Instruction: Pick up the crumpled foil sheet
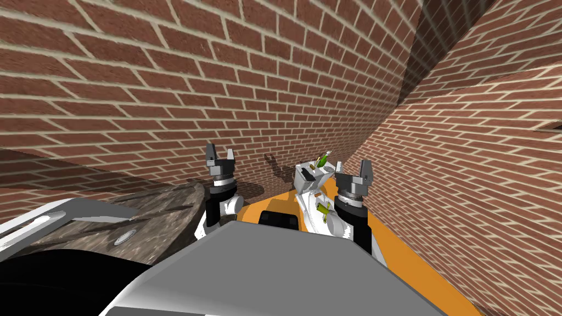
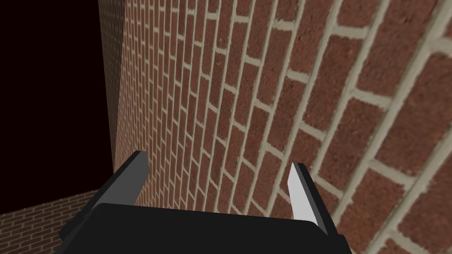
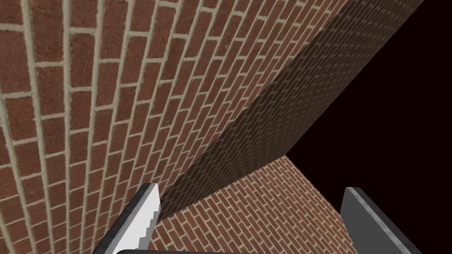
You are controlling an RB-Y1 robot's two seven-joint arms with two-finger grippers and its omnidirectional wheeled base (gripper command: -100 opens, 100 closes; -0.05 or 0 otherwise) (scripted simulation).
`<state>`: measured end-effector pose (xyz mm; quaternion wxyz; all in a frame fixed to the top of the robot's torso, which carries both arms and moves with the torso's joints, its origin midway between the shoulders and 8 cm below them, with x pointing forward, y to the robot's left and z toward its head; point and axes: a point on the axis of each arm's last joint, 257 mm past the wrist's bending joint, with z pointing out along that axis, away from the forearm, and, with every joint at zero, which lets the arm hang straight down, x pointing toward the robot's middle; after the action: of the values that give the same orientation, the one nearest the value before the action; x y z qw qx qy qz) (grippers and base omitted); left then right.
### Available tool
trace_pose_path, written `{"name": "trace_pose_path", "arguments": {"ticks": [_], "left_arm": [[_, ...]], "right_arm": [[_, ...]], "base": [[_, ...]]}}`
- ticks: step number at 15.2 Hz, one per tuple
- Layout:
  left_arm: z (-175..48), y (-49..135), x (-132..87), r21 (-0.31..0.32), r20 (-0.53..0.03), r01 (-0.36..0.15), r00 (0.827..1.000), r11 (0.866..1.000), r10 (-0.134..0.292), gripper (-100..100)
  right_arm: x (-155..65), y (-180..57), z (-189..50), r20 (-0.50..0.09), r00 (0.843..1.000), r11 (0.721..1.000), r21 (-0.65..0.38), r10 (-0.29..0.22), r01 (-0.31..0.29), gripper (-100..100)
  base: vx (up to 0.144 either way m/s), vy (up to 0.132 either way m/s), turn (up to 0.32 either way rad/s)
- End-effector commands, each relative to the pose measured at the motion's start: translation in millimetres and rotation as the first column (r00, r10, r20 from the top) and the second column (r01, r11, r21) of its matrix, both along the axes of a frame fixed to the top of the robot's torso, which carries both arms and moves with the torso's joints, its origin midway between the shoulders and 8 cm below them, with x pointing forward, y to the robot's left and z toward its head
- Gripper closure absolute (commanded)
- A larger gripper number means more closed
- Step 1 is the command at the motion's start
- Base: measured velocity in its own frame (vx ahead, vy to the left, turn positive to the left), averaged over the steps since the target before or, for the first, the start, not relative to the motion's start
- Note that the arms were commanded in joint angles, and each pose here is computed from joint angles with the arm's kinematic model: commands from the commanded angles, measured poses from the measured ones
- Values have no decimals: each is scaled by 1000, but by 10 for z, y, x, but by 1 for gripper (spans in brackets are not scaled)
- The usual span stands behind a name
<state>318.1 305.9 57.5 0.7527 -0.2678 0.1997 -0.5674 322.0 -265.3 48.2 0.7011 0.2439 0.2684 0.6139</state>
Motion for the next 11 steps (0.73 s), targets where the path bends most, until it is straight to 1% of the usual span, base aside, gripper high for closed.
{"name": "trace_pose_path", "arguments": {"ticks": [1,2,3,4,5,6,7,8,9,10,11], "left_arm": [[0,0,0,0,0,0,1000,1000,0,0],[0,0,0,0,0,0,1000,1000,0,0],[0,0,0,0,0,0,1000,1000,0,0],[0,0,0,0,0,0,1000,1000,0,0],[0,0,0,0,0,0,1000,1000,0,0],[0,0,0,0,0,0,1000,1000,0,0],[0,0,0,0,0,0,1000,1000,0,0],[0,0,0,0,0,0,1000,1000,0,0],[0,0,0,0,0,0,1000,1000,0,0],[0,0,0,0,0,0,1000,1000,0,0],[0,0,0,0,0,0,1000,1000,0,0]], "right_arm": [[14,32,-44,-9,1000,996,-81,-29,28,-100],[14,32,-44,-9,1000,996,-81,-29,28,-100],[21,44,-73,-12,999,991,-128,-51,49,-100],[21,44,-73,-12,999,991,-128,-51,49,-100],[30,54,-108,-13,997,980,-182,-78,74,-100],[30,54,-108,-13,997,980,-183,-79,75,-100],[41,61,-150,-12,994,966,-238,-105,99,-100],[41,61,-150,-10,994,964,-244,-112,106,-100],[53,66,-198,-8,991,947,-297,-134,126,-100],[53,66,-198,-4,989,941,-309,-148,139,-100],[53,66,-198,-4,989,940,-310,-149,140,-100]], "base": [[-9,-10,-8],[-17,-23,-10],[-21,-33,-9],[-19,-32,-3],[-18,-33,-7],[-19,-29,-5],[-20,-30,-8],[-19,-30,-8],[-24,-35,-10],[-22,-34,-7],[-12,-23,-1]]}}
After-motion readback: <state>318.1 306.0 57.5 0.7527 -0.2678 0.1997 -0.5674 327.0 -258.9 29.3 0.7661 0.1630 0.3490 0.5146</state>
